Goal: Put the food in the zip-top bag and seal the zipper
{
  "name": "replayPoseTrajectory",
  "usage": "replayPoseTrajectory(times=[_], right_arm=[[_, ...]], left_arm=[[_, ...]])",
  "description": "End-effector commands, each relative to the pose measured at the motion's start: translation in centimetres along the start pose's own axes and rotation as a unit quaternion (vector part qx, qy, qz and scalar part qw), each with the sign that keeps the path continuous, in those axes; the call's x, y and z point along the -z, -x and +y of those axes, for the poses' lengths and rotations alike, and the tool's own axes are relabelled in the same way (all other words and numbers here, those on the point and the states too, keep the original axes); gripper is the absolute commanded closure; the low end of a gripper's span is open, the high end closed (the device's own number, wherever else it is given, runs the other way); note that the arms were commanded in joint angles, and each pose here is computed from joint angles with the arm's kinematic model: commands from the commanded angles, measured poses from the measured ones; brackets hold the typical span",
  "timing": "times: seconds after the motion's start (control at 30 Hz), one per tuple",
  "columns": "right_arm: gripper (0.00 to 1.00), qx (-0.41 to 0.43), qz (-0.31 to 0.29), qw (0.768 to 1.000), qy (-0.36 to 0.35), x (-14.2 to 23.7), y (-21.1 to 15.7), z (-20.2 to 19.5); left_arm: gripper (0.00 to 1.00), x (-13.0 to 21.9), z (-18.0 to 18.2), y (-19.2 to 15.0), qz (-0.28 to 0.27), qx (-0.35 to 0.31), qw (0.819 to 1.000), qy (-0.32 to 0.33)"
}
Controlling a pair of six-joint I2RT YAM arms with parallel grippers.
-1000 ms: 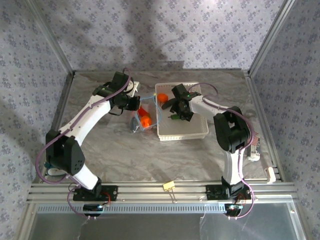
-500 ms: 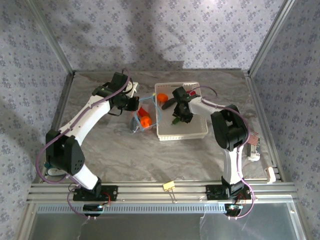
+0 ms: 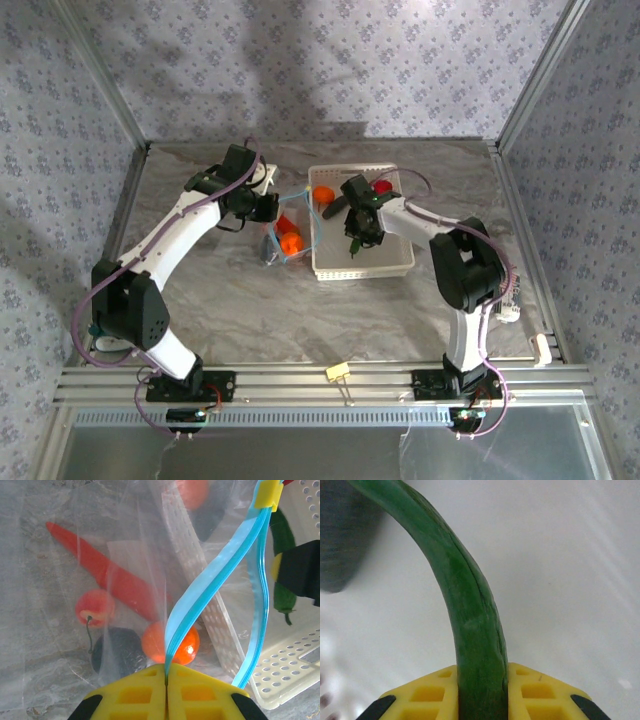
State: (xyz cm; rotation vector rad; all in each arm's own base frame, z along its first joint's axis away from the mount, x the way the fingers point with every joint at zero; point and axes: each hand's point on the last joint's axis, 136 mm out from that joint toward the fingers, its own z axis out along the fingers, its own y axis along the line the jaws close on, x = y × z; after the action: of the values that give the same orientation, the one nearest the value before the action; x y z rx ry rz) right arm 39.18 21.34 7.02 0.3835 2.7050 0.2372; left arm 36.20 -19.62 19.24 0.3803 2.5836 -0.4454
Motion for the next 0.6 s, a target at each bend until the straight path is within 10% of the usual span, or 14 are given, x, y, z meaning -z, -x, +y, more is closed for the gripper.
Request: replayPoseTrajectory(times=[0.0, 0.57], right_arm=[[0.86, 0.072, -0.054, 0.995, 0.037, 5.3, 2.0, 2.1], [0.83, 0.253, 0.16, 0.915, 0.27, 18.3, -8.1, 5.3]], left_arm=[[0.91, 1.2, -0.6, 1.3, -0.02, -0.005, 1.0, -0.014], [0.92, 1.8, -1.7, 2.2, -0.035, -0.014, 0.999, -0.016]])
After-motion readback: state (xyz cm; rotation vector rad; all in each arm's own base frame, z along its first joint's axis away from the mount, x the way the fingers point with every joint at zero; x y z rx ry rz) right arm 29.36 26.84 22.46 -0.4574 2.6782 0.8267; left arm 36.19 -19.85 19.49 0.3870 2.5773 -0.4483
